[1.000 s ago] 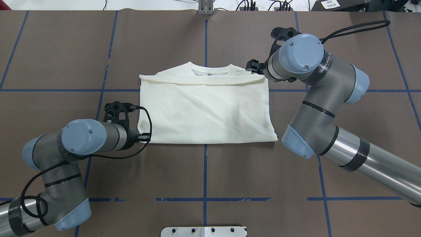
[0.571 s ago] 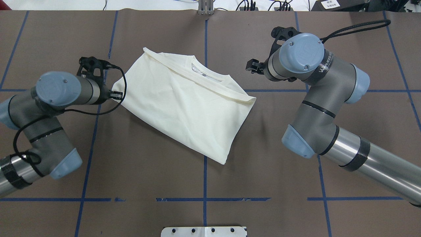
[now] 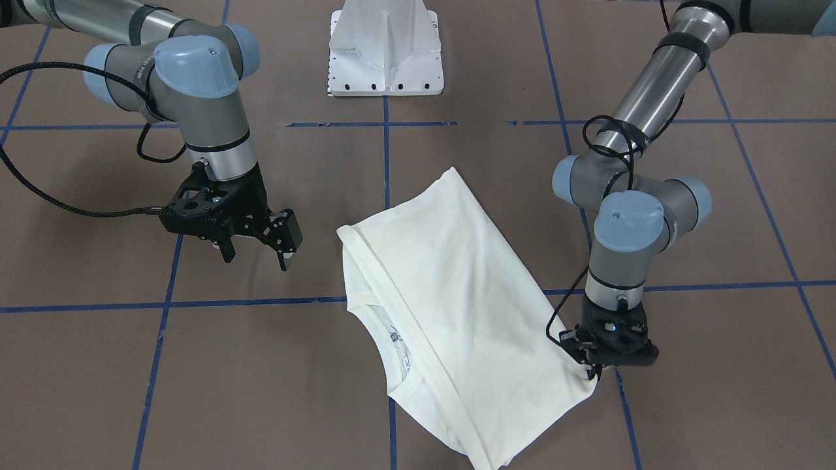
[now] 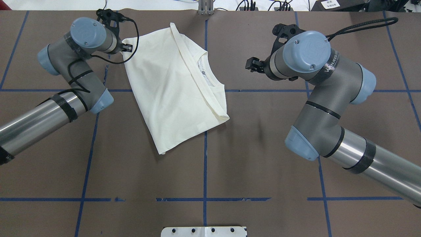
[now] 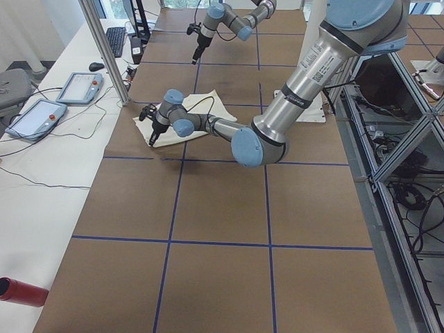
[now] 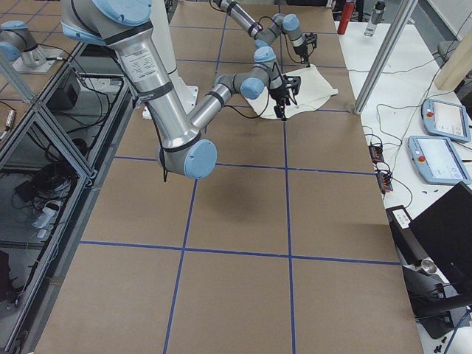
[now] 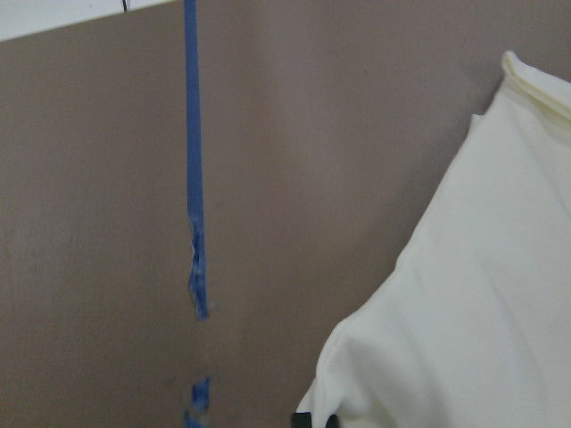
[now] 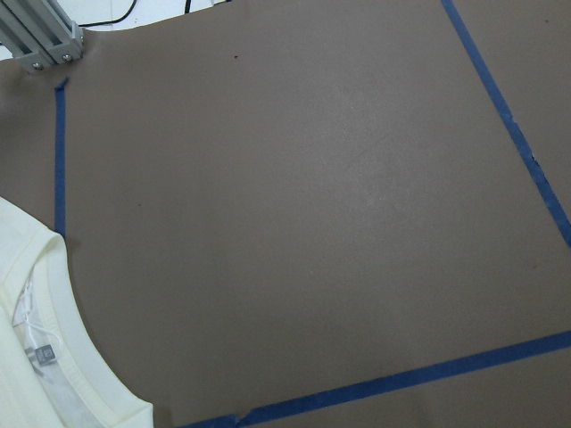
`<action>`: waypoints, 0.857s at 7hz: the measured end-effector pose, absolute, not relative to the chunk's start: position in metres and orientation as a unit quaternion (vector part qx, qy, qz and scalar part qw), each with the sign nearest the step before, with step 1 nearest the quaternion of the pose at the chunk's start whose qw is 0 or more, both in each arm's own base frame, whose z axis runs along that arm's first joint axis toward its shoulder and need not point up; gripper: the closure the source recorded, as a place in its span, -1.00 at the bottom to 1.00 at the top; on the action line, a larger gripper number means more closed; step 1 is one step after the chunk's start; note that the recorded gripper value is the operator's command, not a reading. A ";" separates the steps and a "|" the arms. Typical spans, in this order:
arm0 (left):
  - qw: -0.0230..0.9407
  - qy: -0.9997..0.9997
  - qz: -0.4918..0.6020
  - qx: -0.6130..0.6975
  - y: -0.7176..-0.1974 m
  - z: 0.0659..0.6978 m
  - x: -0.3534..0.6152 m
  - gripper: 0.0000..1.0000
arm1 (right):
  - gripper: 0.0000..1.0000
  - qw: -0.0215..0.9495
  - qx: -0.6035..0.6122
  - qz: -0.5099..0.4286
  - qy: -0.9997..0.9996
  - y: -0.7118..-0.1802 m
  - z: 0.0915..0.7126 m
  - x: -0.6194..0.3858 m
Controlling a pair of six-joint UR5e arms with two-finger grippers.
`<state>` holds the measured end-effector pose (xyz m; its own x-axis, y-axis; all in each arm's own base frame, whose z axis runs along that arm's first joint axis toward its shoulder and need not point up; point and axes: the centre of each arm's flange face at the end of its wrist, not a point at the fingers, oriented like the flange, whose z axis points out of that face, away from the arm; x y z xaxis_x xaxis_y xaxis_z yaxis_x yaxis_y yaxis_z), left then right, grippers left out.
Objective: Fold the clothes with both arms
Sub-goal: 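Drag the grasped edge away from the robot with the left gripper, turning the shirt, then move the right gripper to the collar and grasp it while the left gripper withdraws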
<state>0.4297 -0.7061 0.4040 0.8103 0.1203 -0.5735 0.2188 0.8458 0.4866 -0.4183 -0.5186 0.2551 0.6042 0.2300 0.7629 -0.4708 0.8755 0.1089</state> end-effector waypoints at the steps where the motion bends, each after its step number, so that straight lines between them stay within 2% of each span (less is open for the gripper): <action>1: 0.908 0.305 -0.020 0.286 -0.719 0.404 0.426 -1.00 | -1.00 0.882 0.151 0.197 -0.401 -0.515 0.253 -0.418; 2: 0.901 0.312 -0.004 0.302 -0.717 0.401 0.418 -1.00 | -1.00 0.881 0.150 0.196 -0.403 -0.512 0.251 -0.421; 3: 0.887 0.339 0.016 0.312 -0.704 0.394 0.407 -1.00 | -0.86 0.879 0.145 0.201 -0.408 -0.509 0.249 -0.429; 4: 0.873 0.375 0.033 0.311 -0.683 0.384 0.395 -1.00 | -0.60 0.875 0.133 0.215 -0.413 -0.508 0.241 -0.444; 6: 0.844 0.439 0.037 0.306 -0.625 0.361 0.368 -1.00 | -0.51 0.868 0.107 0.253 -0.414 -0.528 0.210 -0.504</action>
<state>0.3684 -0.6250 0.3605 0.6115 0.3307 -0.7189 0.2074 0.8098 0.5489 -0.5040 -0.5282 0.2105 0.5300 0.3503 0.7723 -0.5267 0.8497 -0.0240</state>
